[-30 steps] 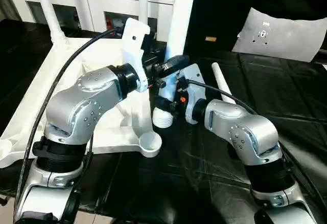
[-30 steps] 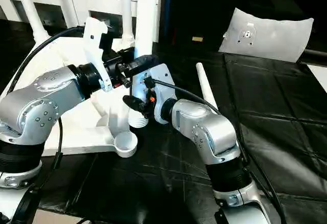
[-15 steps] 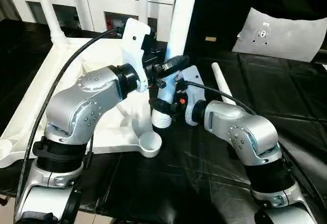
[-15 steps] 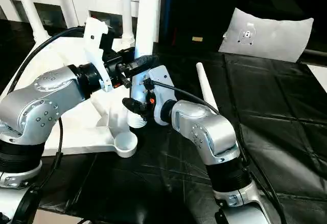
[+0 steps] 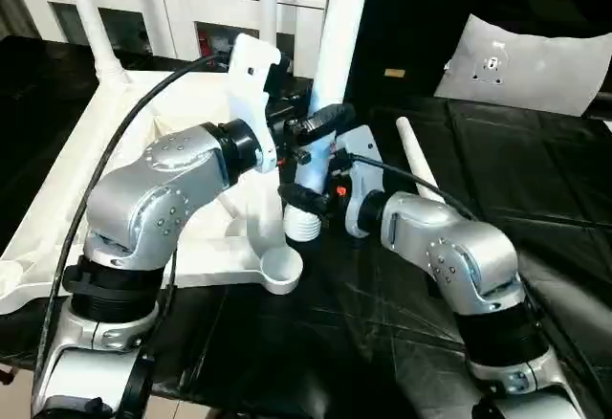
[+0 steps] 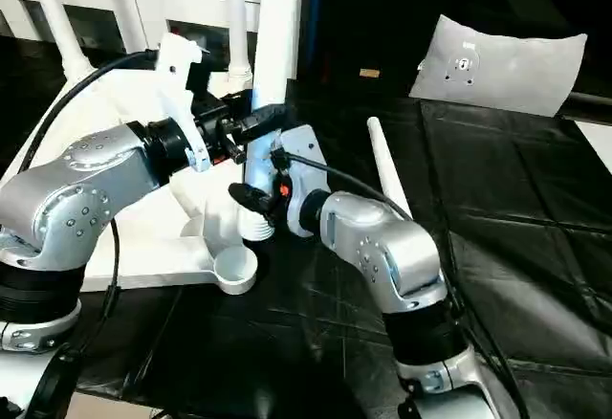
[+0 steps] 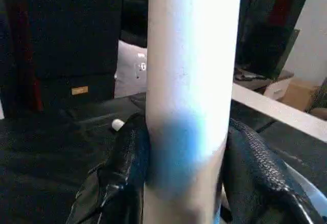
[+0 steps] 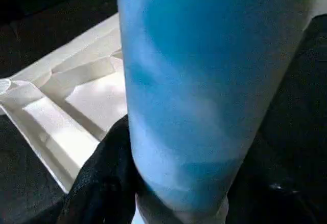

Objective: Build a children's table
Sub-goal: Pick table leg

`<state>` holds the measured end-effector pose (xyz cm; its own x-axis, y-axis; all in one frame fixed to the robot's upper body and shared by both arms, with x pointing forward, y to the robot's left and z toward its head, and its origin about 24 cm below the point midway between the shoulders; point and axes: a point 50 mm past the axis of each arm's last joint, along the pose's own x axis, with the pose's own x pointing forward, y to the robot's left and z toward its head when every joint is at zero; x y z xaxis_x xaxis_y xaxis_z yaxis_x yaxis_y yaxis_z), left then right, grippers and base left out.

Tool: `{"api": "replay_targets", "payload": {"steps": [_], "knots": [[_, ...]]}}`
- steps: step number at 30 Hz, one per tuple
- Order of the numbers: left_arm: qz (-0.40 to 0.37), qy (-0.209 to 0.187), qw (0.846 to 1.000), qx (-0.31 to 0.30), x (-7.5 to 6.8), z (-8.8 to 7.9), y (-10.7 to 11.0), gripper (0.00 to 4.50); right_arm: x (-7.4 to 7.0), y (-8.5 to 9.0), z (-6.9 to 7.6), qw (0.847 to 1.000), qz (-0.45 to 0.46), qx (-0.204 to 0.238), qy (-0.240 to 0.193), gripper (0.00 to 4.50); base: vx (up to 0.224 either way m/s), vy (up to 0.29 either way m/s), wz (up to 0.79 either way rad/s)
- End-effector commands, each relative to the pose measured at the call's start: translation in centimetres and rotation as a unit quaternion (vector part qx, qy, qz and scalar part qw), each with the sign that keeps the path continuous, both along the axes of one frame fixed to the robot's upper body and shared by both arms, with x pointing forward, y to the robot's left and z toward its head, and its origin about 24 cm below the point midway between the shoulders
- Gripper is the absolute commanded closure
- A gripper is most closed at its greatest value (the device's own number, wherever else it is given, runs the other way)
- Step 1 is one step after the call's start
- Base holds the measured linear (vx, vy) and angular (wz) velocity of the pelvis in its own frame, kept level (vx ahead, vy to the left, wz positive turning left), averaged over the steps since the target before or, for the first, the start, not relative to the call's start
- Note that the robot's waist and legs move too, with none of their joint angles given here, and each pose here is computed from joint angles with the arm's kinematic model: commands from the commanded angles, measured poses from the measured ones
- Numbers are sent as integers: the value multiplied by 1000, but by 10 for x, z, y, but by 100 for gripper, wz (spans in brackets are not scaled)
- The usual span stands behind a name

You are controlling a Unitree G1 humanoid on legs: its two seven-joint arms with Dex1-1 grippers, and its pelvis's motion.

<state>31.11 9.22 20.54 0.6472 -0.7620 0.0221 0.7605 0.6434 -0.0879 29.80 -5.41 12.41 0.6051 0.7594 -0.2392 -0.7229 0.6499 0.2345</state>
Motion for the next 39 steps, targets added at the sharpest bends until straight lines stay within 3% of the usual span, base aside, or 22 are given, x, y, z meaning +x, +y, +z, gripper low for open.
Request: {"api": "replay_targets", "payload": {"steps": [1, 4, 15, 23, 25, 33, 39], "knots": [[-34, -29, 999, -21, -8, 19, -9, 236, 0, -1, -2, 1000, -9, 3, 1, 260, 0, 0, 0], [-53, -25, 998, -20, -12, 19, -12, 201, 0, -1, -4, 1000, -16, 3, 3, 260, 0, 0, 0], [-98, -18, 995, -8, -23, 17, -20, 201, -4, 3, -8, 1000, 2, -4, -2, 260, 0, 0, 0], [-76, 10, 997, 29, -21, -9, 1, 201, -6, -2, -13, 1000, 1, -10, -13, 260, 0, 0, 0], [-75, 27, 997, 11, -24, -21, 5, 201, -12, -5, -19, 1000, 5, -5, -14, 260, 0, 0, 0], [-154, 22, 985, -68, -45, -29, 3, 201, -30, -6, -25, 1000, 18, 13, -19, 261, 0, 0, 0], [-187, 38, 979, -72, -55, -42, 3, 201, -40, -4, -24, 999, 35, 23, -27, 261, 0, 0, 0]]}}
